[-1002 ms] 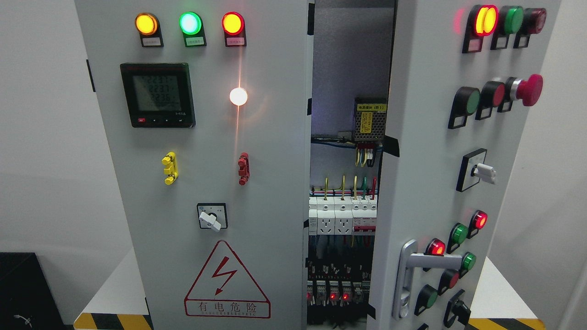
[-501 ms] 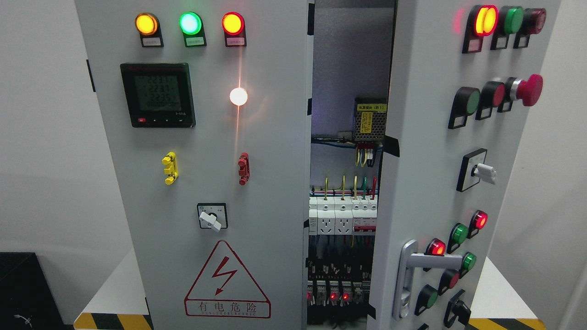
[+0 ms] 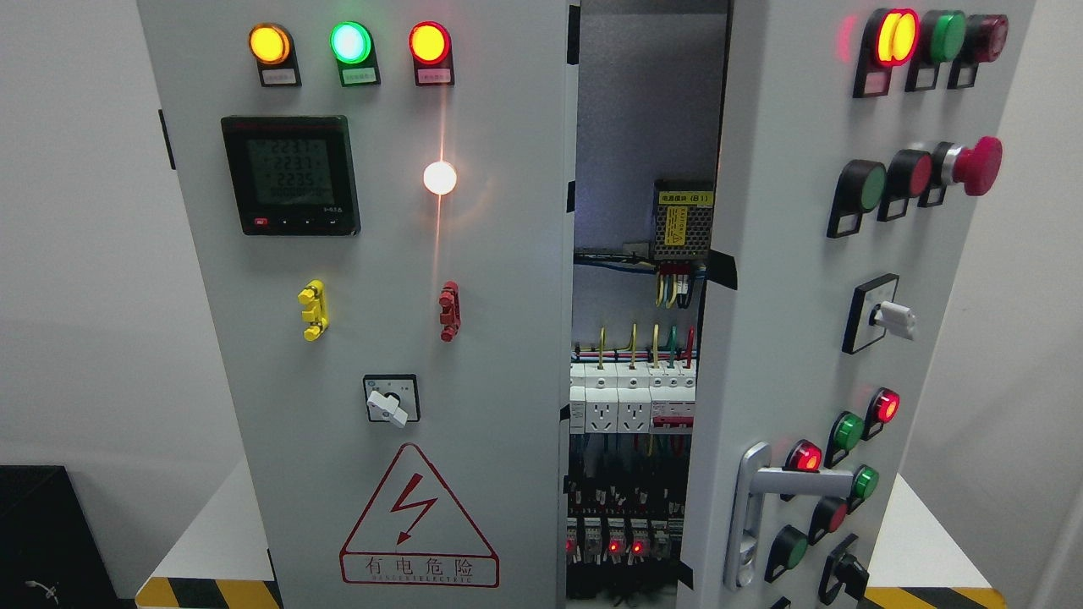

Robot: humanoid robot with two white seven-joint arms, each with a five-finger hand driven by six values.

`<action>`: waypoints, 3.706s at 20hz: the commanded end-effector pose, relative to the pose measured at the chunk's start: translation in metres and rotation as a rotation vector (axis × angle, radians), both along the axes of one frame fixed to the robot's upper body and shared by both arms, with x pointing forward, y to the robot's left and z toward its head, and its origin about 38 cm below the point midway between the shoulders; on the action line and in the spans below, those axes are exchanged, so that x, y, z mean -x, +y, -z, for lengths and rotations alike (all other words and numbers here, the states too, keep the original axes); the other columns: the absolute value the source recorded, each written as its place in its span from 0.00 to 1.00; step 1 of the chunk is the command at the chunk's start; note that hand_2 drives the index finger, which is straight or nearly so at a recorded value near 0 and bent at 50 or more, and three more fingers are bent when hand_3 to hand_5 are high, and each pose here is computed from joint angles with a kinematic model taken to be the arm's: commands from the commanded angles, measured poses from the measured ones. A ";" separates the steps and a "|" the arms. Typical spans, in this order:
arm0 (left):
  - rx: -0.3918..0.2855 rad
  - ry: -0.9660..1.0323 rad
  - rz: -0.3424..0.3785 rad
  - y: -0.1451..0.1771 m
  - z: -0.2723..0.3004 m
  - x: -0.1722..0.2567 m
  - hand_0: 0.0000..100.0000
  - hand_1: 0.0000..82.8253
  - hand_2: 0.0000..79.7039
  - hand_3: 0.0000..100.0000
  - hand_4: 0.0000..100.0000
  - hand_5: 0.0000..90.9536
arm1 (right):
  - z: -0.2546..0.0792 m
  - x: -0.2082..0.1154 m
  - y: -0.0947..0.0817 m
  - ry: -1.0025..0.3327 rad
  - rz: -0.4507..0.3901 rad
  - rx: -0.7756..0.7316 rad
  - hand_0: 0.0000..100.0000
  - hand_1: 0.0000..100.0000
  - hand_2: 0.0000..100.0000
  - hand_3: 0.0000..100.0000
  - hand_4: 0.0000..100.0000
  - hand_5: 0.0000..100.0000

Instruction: Open door with both hands

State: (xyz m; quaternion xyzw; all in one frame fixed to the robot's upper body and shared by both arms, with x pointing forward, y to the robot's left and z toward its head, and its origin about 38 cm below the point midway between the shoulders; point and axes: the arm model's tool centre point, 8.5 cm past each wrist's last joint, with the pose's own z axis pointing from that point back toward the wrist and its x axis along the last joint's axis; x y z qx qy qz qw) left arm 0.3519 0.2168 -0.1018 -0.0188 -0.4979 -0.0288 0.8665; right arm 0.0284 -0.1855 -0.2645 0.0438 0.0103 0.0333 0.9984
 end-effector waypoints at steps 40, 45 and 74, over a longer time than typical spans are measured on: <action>0.428 -0.785 0.826 -0.105 -0.374 -0.002 0.00 0.00 0.00 0.00 0.00 0.00 | 0.000 0.001 0.000 0.002 0.011 0.000 0.00 0.00 0.00 0.00 0.00 0.00; 0.439 -0.826 0.869 -0.123 -0.414 -0.011 0.00 0.00 0.00 0.00 0.00 0.00 | 0.000 -0.001 0.000 -0.001 0.011 0.000 0.00 0.00 0.00 0.00 0.00 0.00; 0.465 -0.787 1.038 -0.136 -0.559 -0.053 0.00 0.00 0.00 0.00 0.00 0.00 | 0.000 0.001 0.000 0.002 0.011 0.000 0.00 0.00 0.00 0.00 0.00 0.00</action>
